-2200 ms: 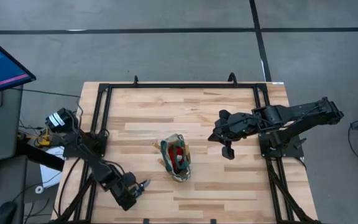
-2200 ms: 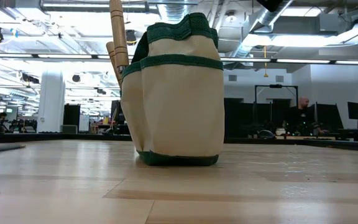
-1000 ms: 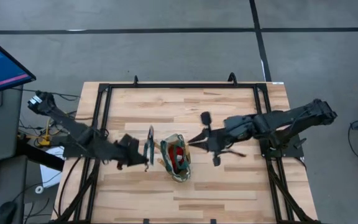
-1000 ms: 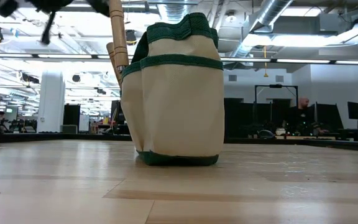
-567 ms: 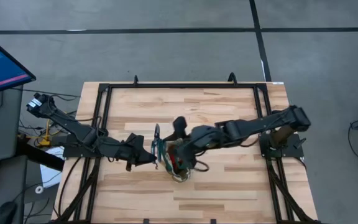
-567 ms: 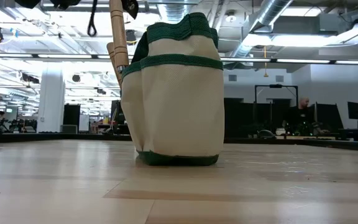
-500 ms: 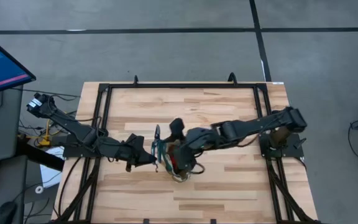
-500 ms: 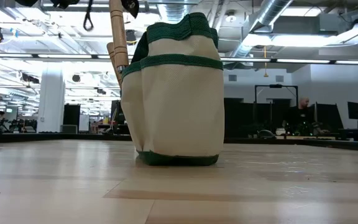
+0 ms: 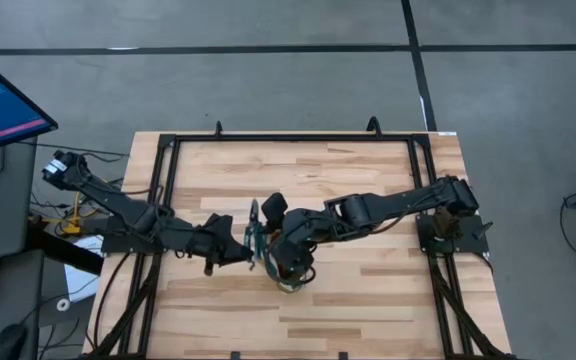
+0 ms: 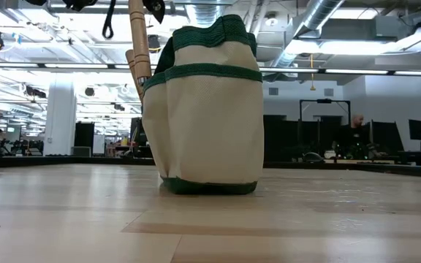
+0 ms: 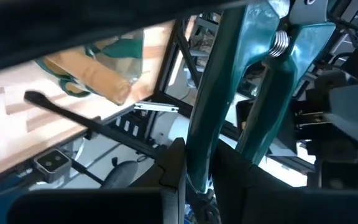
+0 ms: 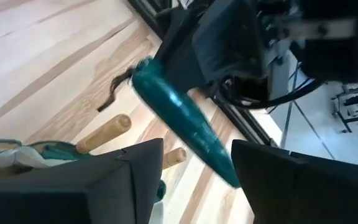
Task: Pick & Place Garden tools in Gardening bag
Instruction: Put the shear cutter into the gardening bag
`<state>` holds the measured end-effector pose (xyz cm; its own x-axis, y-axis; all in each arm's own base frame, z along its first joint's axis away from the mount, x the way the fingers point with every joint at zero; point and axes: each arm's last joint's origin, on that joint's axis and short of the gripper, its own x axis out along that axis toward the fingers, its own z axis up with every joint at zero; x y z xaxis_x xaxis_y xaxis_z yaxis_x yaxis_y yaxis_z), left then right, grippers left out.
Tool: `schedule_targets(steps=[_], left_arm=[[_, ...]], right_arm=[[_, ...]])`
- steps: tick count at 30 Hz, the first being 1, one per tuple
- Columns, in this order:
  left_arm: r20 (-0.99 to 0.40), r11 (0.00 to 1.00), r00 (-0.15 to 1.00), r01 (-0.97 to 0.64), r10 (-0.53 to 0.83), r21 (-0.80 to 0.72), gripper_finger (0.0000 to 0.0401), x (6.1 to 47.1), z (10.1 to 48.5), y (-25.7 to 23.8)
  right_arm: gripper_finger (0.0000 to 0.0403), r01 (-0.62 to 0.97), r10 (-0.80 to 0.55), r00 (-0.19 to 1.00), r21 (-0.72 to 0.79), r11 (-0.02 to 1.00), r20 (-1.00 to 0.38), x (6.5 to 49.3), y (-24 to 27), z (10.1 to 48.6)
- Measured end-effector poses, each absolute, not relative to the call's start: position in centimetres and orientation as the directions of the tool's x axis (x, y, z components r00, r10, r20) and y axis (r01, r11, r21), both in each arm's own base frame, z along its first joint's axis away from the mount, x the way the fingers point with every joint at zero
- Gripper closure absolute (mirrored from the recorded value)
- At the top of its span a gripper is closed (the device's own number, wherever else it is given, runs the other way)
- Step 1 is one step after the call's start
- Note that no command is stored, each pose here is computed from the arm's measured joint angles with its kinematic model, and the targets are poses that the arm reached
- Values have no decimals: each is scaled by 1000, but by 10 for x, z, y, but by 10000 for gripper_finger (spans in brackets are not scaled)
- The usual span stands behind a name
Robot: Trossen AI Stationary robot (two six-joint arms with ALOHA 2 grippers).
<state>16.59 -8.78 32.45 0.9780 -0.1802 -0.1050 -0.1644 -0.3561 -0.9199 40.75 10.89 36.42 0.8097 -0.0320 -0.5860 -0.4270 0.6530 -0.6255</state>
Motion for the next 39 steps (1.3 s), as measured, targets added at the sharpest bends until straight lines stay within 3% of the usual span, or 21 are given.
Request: schedule_targets(steps=[9, 19, 26, 34, 39], left_arm=[[-85, -393, 979, -152, -183, -907, 353, 170, 327, -81], [-93, -394, 975, -168, -204, -904, 352, 173, 326, -78], [-89, -396, 974, -167, -208, -903, 352, 173, 326, -78], [-87, -397, 975, -163, -203, -903, 350, 173, 326, -78], [-86, -374, 978, -154, -192, -915, 326, 173, 326, -78]], right_arm=[[211, -427, -30, 811, -626, 653, -585, 408, 109, 364], [229, -439, -40, 796, -622, 648, -604, 420, 113, 347], [260, -437, -39, 799, -624, 648, -600, 424, 115, 342], [339, -439, -39, 797, -623, 648, -602, 423, 115, 343], [339, -430, -39, 797, -612, 664, -603, 423, 115, 343]])
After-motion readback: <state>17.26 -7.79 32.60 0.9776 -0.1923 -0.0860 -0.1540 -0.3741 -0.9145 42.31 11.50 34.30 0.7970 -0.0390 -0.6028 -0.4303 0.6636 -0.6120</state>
